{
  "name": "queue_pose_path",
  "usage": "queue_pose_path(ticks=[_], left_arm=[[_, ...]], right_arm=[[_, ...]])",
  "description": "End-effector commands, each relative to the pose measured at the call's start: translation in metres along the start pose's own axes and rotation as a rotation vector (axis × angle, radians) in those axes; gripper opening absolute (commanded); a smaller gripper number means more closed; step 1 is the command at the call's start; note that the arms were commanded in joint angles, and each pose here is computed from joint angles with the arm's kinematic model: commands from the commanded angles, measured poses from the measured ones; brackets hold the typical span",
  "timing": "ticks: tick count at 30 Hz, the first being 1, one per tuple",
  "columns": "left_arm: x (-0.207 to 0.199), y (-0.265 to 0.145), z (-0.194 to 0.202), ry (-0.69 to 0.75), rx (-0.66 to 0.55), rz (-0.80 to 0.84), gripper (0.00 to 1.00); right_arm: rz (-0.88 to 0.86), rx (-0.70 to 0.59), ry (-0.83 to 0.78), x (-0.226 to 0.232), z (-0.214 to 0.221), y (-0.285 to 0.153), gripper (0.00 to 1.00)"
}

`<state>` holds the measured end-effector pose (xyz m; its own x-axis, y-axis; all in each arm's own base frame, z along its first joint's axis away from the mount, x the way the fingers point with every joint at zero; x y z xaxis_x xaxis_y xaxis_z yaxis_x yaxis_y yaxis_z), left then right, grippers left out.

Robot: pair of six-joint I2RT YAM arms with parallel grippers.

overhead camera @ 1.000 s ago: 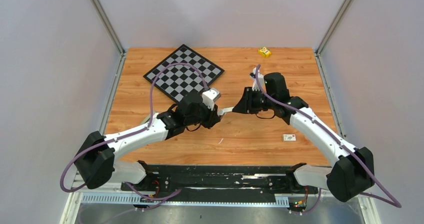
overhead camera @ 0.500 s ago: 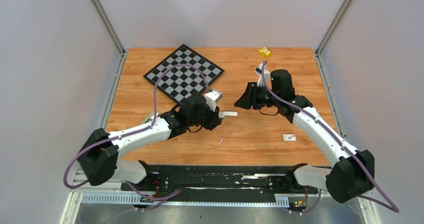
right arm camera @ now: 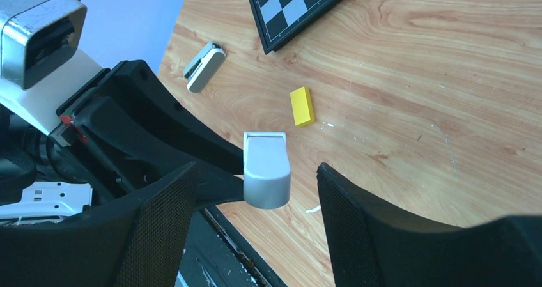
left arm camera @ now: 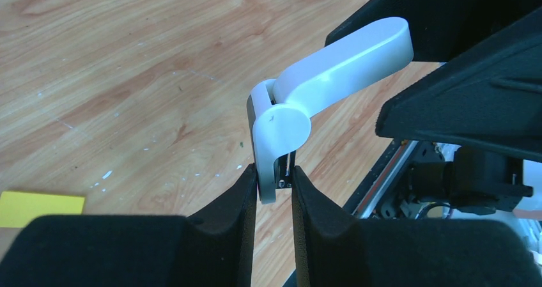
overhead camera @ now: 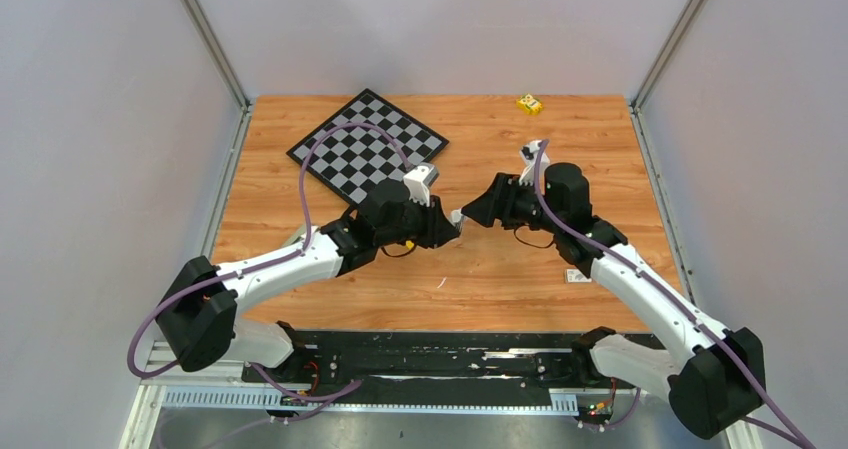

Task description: Load the staples into the stapler

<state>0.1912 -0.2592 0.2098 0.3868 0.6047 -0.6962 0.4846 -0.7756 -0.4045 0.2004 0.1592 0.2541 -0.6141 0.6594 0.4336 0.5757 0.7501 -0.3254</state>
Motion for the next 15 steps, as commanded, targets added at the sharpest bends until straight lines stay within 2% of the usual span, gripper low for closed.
queue_pose_path(ticks=[1,6,11,15], left_arm=[[-0.018,-0.003,-0.016,-0.017,-0.066,0.086,0.00],[-0.018,-0.005,-0.014,-0.003,-0.066,0.115,0.00],[-0.016,-0.004,-0.011,0.002,-0.062,0.136,0.00],[-0.016,-0.004,-0.009,0.008,-0.058,0.148,0.00]], right_arm=[[0.036,-0.023,0.023,0.001,0.001,0.006,0.68],[0.006,0.004,0.025,0.003,0.004,0.014,0.56],[-0.021,0.060,0.037,0.006,0.008,0.023,0.52],[-0.021,0.065,0.036,0.006,0.008,0.025,0.38]])
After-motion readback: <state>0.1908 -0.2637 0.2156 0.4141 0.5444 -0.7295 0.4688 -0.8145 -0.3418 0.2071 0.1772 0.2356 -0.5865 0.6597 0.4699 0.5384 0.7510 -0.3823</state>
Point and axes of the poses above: each gripper's point midway between its finger pads, its own y axis out along the fingers, its own x axis along the line the jaws close on, z = x × y, the point moved 10 cm from there along -y, back along the fingers, and after that the axes turned 15 degrees about -y, right-handed, at the moved point
